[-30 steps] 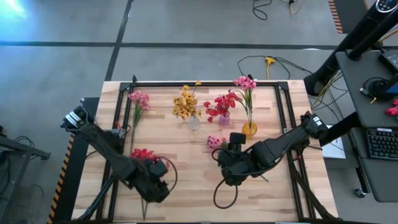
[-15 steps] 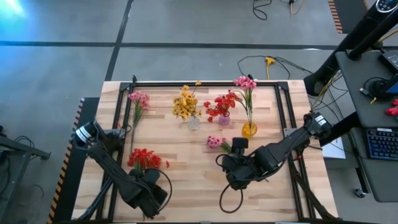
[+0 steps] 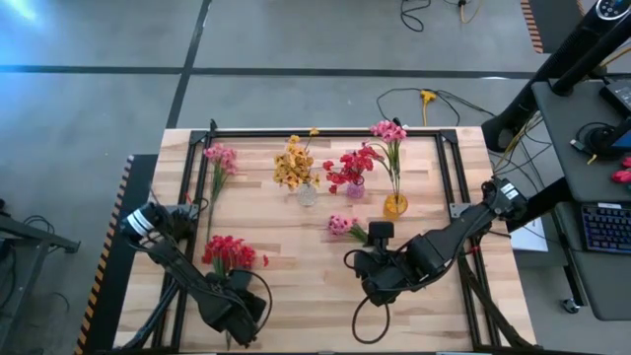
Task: Sort flowers into vase by color
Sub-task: Put the right red flowers into the pink vase
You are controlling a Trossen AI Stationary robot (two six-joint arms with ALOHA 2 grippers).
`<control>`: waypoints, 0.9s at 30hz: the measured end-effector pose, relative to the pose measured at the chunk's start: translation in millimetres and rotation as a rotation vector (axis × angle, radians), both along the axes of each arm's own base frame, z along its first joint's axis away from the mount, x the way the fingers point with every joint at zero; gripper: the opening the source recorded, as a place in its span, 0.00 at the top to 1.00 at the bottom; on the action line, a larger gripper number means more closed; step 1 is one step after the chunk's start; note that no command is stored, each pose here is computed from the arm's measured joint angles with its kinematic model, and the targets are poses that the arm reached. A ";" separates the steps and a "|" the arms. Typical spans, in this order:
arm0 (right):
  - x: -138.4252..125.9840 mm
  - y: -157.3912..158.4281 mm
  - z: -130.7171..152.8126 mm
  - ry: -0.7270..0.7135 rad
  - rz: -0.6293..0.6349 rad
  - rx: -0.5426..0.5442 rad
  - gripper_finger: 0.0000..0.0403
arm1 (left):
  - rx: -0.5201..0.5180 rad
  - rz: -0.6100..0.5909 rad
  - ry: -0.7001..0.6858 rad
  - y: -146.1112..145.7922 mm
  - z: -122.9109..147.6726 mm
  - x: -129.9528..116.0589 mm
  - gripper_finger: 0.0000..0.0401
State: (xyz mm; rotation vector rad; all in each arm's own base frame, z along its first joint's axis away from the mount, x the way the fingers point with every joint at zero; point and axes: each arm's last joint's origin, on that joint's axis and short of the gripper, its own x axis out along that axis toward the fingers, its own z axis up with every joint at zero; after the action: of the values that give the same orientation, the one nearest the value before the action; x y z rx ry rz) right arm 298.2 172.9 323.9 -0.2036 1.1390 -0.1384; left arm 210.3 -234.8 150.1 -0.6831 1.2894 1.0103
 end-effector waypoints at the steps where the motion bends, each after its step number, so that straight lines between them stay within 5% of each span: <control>1: 0.1 -0.1 0.0 0.000 0.000 0.000 0.26 | 0.005 -0.001 0.005 -0.3 -2.2 0.2 0.61; 6: 0.4 0.1 0.1 -0.002 0.006 -0.001 0.26 | 0.014 -0.001 0.020 -2.7 -11.8 2.1 0.70; 12: 0.4 0.1 0.1 -0.002 0.006 -0.001 0.26 | 0.013 -0.007 0.013 -2.4 -9.4 1.2 0.95; 19: -1.1 1.2 1.1 -0.003 0.019 -0.003 0.26 | -0.017 -0.086 -0.029 -5.2 8.7 -3.7 0.99; 27: -4.3 13.4 10.0 -0.121 0.072 0.037 0.26 | 0.088 -0.423 -0.443 -35.8 82.6 -3.8 0.99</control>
State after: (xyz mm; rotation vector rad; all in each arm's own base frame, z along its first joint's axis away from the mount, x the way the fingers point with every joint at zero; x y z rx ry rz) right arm 293.9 186.3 334.0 -0.2008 1.0116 -0.0647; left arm 206.5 -270.6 232.7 -0.5006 0.9381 0.5273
